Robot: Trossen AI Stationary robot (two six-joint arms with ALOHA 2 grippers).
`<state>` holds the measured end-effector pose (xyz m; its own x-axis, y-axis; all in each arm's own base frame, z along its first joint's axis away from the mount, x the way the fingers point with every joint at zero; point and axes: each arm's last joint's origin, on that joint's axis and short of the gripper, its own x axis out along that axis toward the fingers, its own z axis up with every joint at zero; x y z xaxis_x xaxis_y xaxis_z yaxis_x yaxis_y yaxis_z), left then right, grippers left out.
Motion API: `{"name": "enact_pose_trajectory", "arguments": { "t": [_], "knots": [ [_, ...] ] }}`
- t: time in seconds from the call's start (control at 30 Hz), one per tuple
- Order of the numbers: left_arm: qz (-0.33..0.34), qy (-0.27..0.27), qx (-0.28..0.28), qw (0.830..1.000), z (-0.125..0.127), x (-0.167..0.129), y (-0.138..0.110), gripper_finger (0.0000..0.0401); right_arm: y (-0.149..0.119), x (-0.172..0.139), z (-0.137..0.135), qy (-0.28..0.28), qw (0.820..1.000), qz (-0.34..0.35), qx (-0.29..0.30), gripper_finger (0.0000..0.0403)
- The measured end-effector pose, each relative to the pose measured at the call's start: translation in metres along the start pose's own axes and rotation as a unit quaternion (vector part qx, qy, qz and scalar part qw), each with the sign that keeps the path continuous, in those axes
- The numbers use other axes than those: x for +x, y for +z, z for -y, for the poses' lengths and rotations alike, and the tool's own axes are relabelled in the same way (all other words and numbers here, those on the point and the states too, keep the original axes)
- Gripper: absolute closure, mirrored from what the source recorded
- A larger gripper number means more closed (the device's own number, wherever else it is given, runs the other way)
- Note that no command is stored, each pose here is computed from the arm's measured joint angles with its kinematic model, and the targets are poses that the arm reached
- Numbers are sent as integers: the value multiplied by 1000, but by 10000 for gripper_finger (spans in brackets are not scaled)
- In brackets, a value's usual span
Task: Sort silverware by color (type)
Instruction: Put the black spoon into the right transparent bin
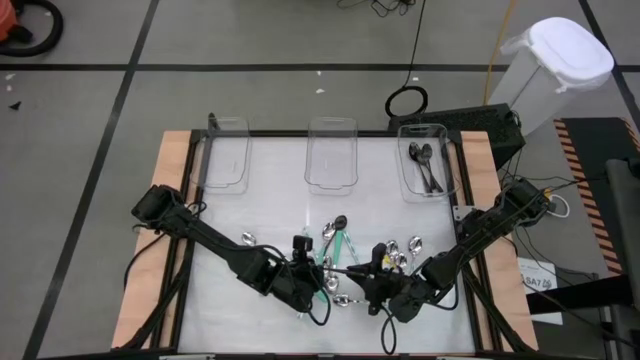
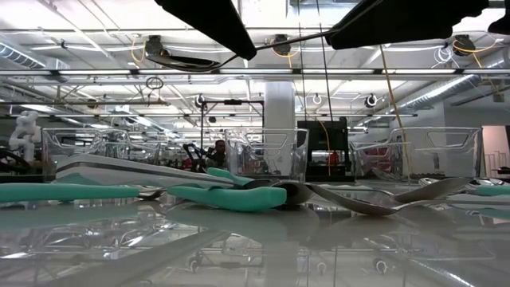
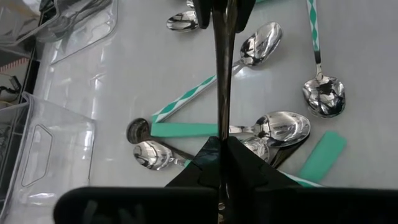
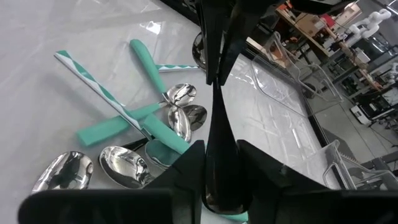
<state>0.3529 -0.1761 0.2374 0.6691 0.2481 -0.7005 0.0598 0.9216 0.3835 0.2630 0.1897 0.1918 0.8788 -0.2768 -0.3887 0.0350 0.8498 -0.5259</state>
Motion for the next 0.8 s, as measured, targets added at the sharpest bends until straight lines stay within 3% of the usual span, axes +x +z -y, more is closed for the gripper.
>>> {"name": "enact_pose_trajectory", "arguments": {
  "t": [0.13,0.47,0.8],
  "knots": [
    [4,13,-8,1000,0,0,1,370,0,0,0,-2,1000,-1,0,325],
    [25,71,-31,997,-2,-2,3,240,-1,1,1,-4,1000,-3,-4,331],
    [-1,95,-77,993,-11,-30,18,220,3,-12,16,-16,1000,-11,1,331]
  ]
}}
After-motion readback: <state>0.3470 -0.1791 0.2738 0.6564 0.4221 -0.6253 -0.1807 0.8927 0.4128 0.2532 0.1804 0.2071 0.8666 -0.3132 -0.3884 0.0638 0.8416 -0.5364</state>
